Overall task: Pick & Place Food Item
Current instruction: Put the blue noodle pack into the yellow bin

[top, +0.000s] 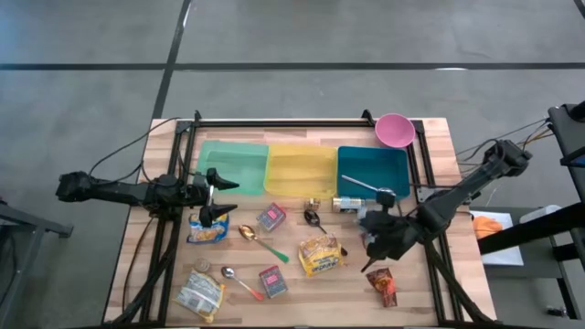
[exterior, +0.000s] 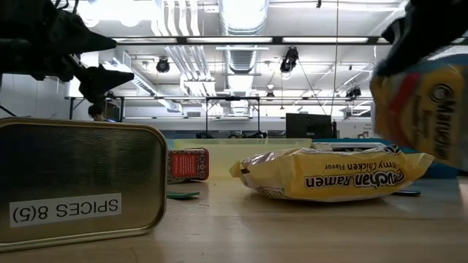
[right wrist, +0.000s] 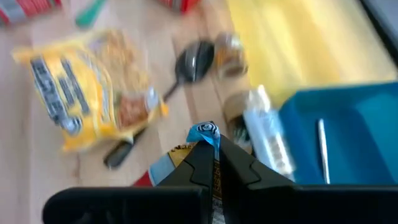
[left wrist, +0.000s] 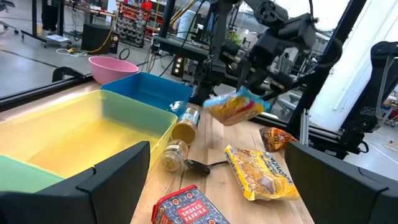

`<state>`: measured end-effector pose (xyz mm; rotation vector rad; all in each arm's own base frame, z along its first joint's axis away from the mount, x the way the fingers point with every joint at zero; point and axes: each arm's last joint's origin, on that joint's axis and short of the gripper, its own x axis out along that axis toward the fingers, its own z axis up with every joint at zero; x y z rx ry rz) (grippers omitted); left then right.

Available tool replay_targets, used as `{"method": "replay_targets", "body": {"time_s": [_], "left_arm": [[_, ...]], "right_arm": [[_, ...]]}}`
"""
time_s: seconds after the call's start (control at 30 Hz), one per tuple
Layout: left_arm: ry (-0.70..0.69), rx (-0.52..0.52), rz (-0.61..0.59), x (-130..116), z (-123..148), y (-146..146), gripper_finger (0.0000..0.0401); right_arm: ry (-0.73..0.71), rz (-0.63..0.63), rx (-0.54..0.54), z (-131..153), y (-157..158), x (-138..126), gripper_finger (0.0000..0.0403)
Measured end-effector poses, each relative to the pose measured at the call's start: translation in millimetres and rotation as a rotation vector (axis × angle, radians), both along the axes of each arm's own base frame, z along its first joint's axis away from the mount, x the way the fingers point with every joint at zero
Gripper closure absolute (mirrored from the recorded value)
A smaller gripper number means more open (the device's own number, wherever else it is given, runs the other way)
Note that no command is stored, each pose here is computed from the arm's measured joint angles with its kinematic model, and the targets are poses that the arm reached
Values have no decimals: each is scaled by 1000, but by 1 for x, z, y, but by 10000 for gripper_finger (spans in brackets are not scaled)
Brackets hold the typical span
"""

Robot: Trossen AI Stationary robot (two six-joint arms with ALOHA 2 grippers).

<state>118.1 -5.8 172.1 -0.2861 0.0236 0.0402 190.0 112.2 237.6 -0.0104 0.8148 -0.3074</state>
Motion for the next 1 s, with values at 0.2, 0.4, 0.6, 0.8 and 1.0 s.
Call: {"method": "replay_targets", "body": {"time_s": [0.2, 0.4, 0.6, 0.8, 1.0], "left_arm": [[-3, -11, 0, 0, 0, 0, 20], [-4, -26, 0, 0, 0, 0, 20], [-5, -26, 1, 0, 1, 0, 20], [-38, -29, 8, 0, 4, 0, 20], [-129, -35, -13, 0, 13, 0, 20]], "right_arm": [[-141, -2, -60, 16, -3, 1, 395], [-230, -46, -141, 26, -8, -2, 395], [-266, -72, -171, 30, -10, -3, 395], [-304, -47, -205, 35, -7, 1, 395], [-330, 94, -155, 41, -1, 8, 395]]}}
